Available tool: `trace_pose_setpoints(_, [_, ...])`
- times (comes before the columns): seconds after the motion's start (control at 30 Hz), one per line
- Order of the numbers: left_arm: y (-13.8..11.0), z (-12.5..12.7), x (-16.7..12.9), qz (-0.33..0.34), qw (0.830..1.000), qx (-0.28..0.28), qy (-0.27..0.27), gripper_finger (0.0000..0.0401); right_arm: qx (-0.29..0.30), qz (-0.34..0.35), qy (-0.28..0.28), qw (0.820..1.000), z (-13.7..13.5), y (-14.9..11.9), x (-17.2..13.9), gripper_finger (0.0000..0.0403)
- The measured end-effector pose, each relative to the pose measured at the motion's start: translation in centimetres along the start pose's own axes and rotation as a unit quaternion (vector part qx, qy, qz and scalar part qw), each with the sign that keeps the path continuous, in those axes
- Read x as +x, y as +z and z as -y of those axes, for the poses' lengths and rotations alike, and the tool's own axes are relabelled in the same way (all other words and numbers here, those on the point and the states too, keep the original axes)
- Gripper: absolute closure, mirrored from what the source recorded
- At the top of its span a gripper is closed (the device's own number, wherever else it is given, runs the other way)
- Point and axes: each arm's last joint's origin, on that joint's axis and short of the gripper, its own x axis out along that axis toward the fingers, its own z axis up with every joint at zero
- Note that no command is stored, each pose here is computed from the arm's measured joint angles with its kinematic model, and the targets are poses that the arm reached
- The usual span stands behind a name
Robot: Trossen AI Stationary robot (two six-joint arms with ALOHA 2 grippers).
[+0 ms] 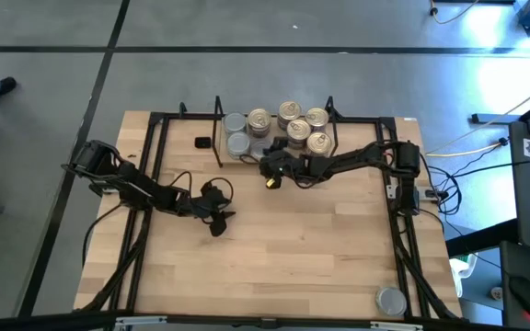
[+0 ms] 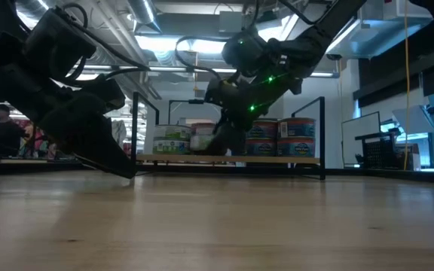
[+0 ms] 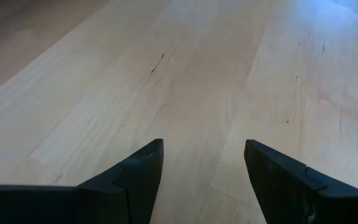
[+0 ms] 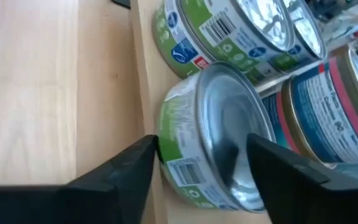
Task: Stack canned seafood by type on shelf
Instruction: Put the green tuna can on the shelf, then stack the green tuna can on top of the other green tuna can on the shelf
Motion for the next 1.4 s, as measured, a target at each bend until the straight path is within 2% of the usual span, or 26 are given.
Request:
trace_pose_setpoints(0.17, [0.0, 0.0, 0.0, 0.0, 1.0, -0.003, 0.0, 0.0178, 0.006, -0.024, -0.023, 0.999, 0.0, -0.2, -0.1, 0.01])
trace_pose_setpoints(0.27, [0.0, 0.1, 0.0, 0.002, 1.0, -0.004, -0.002, 0.0178, -0.015, -0.038, -0.018, 0.999, -0.3, 0.5, -2.0, 0.008])
trace_pose_setpoints(0.37, [0.0, 0.1, 0.0, 0.002, 1.0, -0.005, -0.002, 0.0178, -0.016, -0.021, 0.013, 1.0, -0.8, 2.5, -6.2, 0.0077])
trace_pose_setpoints(0.47, [0.1, 0.1, 0.0, 0.003, 1.0, -0.005, -0.003, 0.0178, -0.021, -0.022, 0.09, 0.996, -2.1, 3.5, -11.8, 0.0088])
trace_pose_setpoints(0.57, [0.4, 0.3, 0.0, 0.019, 1.0, -0.007, -0.013, 0.0178, 0.008, -0.027, 0.168, 0.985, -3.2, 3.7, -17.9, 0.0104])
trace_pose_setpoints(0.7, [1.4, 1.3, -0.1, 0.055, 0.998, 0.018, -0.039, 0.0178, 0.1, -0.089, 0.282, 0.95, -4.5, 2.5, -24.2, 0.0124])
trace_pose_setpoints(0.8, [2.2, 2.5, -0.2, 0.074, 0.995, 0.042, -0.056, 0.0178, 0.165, -0.142, 0.315, 0.924, -5.7, 1.6, -27.5, 0.0137])
trace_pose_setpoints(0.97, [3.6, 4.3, -0.4, 0.101, 0.988, 0.083, -0.08, 0.0178, 0.216, -0.214, 0.359, 0.883, -8.6, 0.4, -31.1, 0.0166])
trace_pose_setpoints(1.2, [5.2, 5.6, -0.4, 0.13, 0.979, 0.128, -0.086, 0.0178, 0.282, -0.322, 0.358, 0.83, -13.5, -1.7, -35.0, 0.0239])
trace_pose_setpoints(1.4, [5.9, 6.1, -0.4, 0.141, 0.976, 0.142, -0.088, 0.0178, 0.287, -0.438, 0.333, 0.784, -17.6, -4.5, -37.8, 0.0305])
